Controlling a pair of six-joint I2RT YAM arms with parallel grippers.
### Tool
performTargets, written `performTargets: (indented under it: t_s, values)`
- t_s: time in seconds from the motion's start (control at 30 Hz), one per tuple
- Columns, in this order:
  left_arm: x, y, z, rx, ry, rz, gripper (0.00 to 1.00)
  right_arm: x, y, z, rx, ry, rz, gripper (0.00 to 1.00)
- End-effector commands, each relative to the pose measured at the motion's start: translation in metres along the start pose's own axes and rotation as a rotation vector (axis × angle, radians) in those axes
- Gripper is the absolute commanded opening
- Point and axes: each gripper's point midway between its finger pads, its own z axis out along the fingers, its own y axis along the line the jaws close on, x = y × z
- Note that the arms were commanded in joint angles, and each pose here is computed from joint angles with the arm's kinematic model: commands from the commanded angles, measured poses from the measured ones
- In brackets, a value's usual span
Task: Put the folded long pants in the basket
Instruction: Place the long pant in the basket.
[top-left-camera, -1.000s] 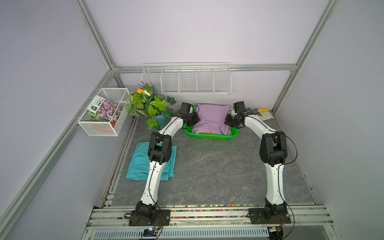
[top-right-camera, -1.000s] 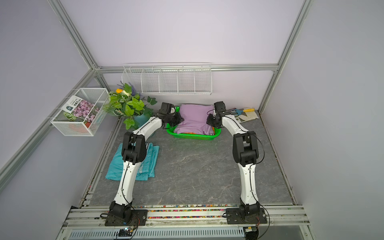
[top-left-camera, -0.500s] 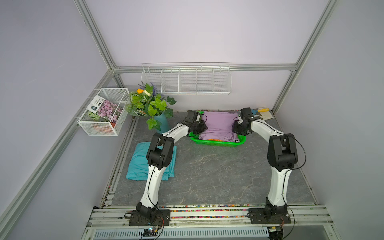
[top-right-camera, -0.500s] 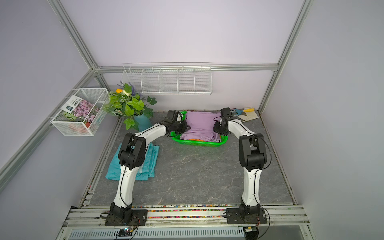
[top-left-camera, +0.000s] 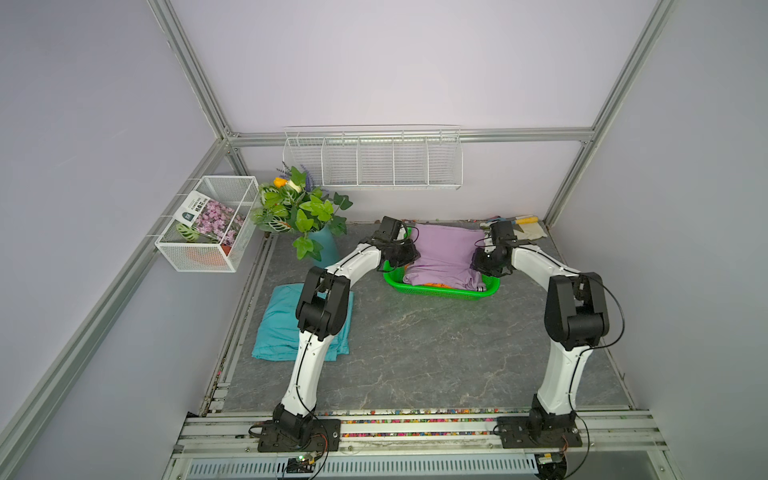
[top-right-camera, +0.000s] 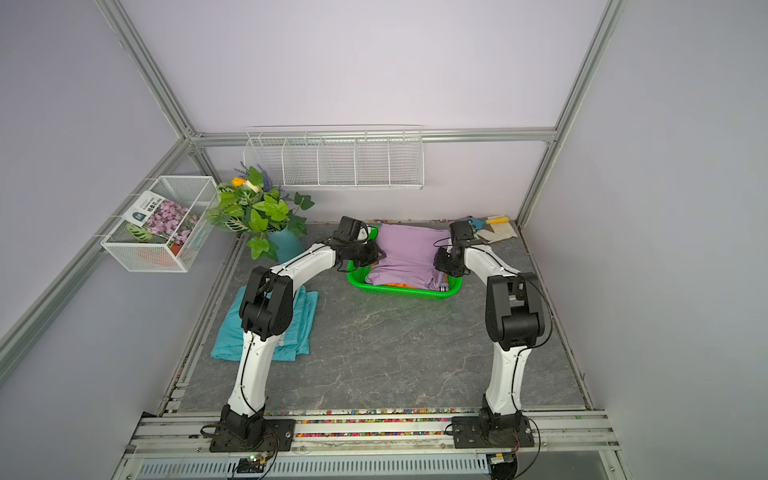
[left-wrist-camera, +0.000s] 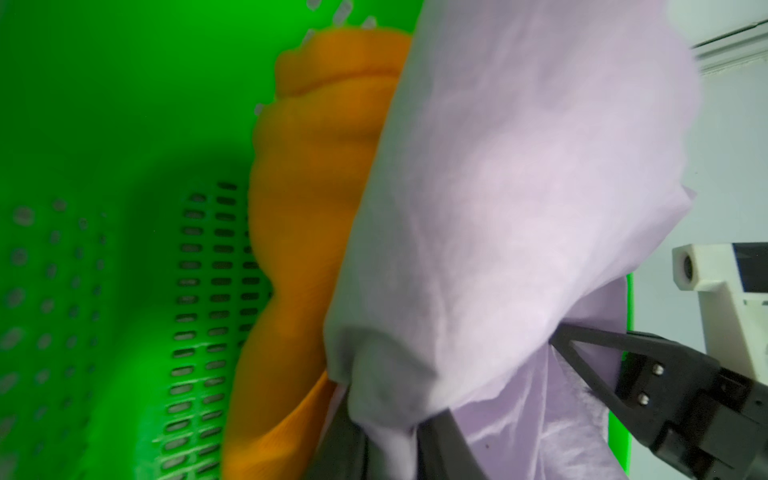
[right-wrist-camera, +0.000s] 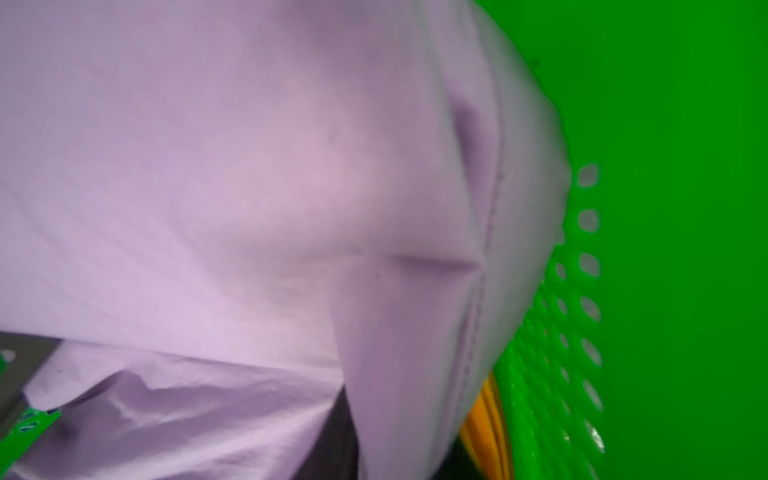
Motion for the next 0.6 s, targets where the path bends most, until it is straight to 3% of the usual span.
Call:
performTargets:
  t_s: [0.0,0.17,0.27,0.37,0.57]
  values:
    - [-0.021,0.001,-0.008,-0.029,-0.033,0.02,0.28,-0.019,0.005,-0.026,-0.009,-0.069,-0.002,0.37]
    - [-0.046,-0.034,-0.037,0.014,-0.104,0.098,0.35,-0.045,0.034,-0.072,-0.085,-0.175,-0.045,0.58]
    - [-0.06,-0.058,-0.057,0.058,-0.151,0.148,0.44,-0.057,0.054,-0.099,-0.144,-0.222,-0.08,0.63]
    - [-0.067,-0.079,-0.073,0.102,-0.167,0.181,0.45,-0.068,0.066,-0.124,-0.167,-0.269,-0.112,0.72]
    - [-0.07,-0.11,-0.104,0.161,-0.189,0.23,0.45,-0.069,0.078,-0.16,-0.142,-0.315,-0.172,0.75]
